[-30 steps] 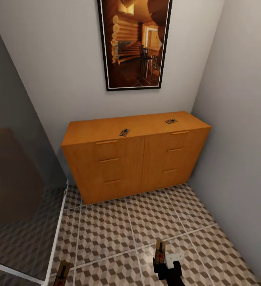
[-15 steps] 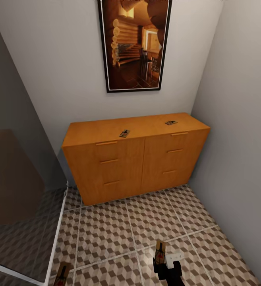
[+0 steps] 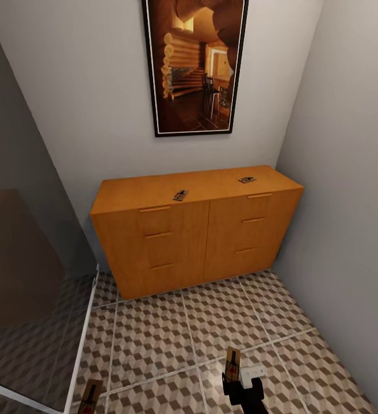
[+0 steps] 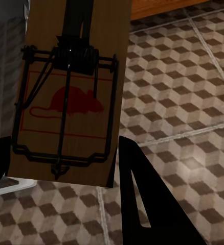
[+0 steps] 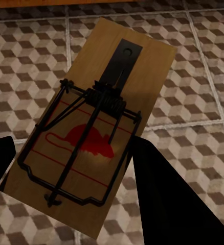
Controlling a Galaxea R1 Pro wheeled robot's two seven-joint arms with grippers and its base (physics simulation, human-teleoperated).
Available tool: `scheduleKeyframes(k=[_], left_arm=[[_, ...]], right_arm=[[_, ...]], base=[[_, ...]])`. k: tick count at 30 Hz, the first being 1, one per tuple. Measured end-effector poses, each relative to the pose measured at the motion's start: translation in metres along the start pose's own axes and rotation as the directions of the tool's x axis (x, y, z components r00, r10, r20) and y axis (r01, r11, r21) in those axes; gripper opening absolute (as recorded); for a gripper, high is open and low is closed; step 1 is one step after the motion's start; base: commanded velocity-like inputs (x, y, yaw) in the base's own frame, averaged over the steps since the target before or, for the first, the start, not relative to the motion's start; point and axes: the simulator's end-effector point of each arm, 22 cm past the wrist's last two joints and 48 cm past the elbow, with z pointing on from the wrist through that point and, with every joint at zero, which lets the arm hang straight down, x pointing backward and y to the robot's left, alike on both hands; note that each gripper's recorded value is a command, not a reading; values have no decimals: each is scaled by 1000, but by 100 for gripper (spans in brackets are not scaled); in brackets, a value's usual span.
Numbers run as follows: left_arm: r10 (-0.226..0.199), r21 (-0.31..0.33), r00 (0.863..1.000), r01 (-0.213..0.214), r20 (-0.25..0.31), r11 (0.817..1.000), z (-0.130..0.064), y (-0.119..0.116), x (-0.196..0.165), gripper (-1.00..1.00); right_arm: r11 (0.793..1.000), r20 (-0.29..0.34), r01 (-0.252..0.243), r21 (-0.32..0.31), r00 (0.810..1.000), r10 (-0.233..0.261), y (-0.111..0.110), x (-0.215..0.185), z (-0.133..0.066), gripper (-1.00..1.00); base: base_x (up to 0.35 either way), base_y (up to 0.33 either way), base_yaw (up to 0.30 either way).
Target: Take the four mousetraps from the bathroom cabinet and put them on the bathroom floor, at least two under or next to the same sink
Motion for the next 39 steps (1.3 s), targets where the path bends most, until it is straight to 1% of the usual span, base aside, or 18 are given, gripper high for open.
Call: scheduleKeyframes(k=[7,11,13,14,15,16,19,22,23,24,26,27,29,30,32,33,35,39], left_arm=[[3,-3,1000,-3,-3,1000,0,2,1,-100],[3,-3,1000,-3,-3,1000,0,2,1,-100],[3,-4,1000,-3,-4,1000,0,2,2,-100],[3,-5,1000,-3,-4,1000,0,2,2,-100],[2,-9,1000,-2,-7,1000,0,3,2,-100],[2,-11,1000,-2,-9,1000,0,3,3,-100],[-2,-6,999,2,-35,1000,-1,-5,8,-100],[7,-3,993,-8,-119,1000,-4,-15,26,-100],[18,-1,986,-18,-168,1000,-6,-17,37,-100],[32,3,973,-32,-228,999,-8,-20,50,-100],[56,14,941,-54,-335,998,-15,-25,72,-100],[61,17,932,-58,-358,998,-16,-27,76,-100],[71,15,904,-71,-423,997,-20,-31,84,-100],[69,1,896,-76,-438,997,-19,-32,84,-100],[58,-40,896,-84,-440,996,-16,-29,77,-100],[45,-85,903,-90,-428,992,-13,-24,66,-100],[36,-115,910,-92,-413,989,-10,-21,57,-100],[28,-135,921,-87,-388,987,-6,-20,47,-100]], right_arm=[[1000,0,0,16,1000,0,-6,0,0,-100],[997,-3,15,81,1000,-15,-39,3,0,-100],[992,-7,28,120,1000,-28,-67,6,-1,-100],[991,-9,37,127,999,-36,-74,7,-2,-100],[987,-16,44,155,999,-42,-96,10,-4,-100],[985,-23,58,165,998,-55,-109,14,-6,-100],[983,-67,79,163,995,-69,-123,45,-21,-100],[987,-85,89,135,993,-78,-122,74,-38,-100],[989,-83,88,120,993,-79,-118,84,-46,-100],[991,-79,87,103,994,-79,-113,95,-55,-100],[993,-65,82,83,995,-77,-105,108,-68,-100],[994,-62,80,80,995,-75,-103,110,-70,-100],[995,-55,74,74,996,-70,-98,114,-75,-100],[995,-52,67,74,997,-64,-96,115,-76,-100],[996,-49,52,71,998,-49,-87,115,-76,-100],[997,-46,41,58,998,-39,-73,115,-76,-100],[999,-42,23,47,999,-21,-58,113,-75,-100],[999,-36,5,32,999,-3,-42,111,-74,-100]], base=[[0,0,0],[0,0,0],[0,0,0],[0,0,0],[0,0,0],[0,0,0],[0,0,0],[0,0,0],[0,0,0],[0,0,0],[0,0,0],[0,0,0],[0,0,0],[0,0,0],[0,0,0],[0,0,0],[0,0,0],[0,0,0]])
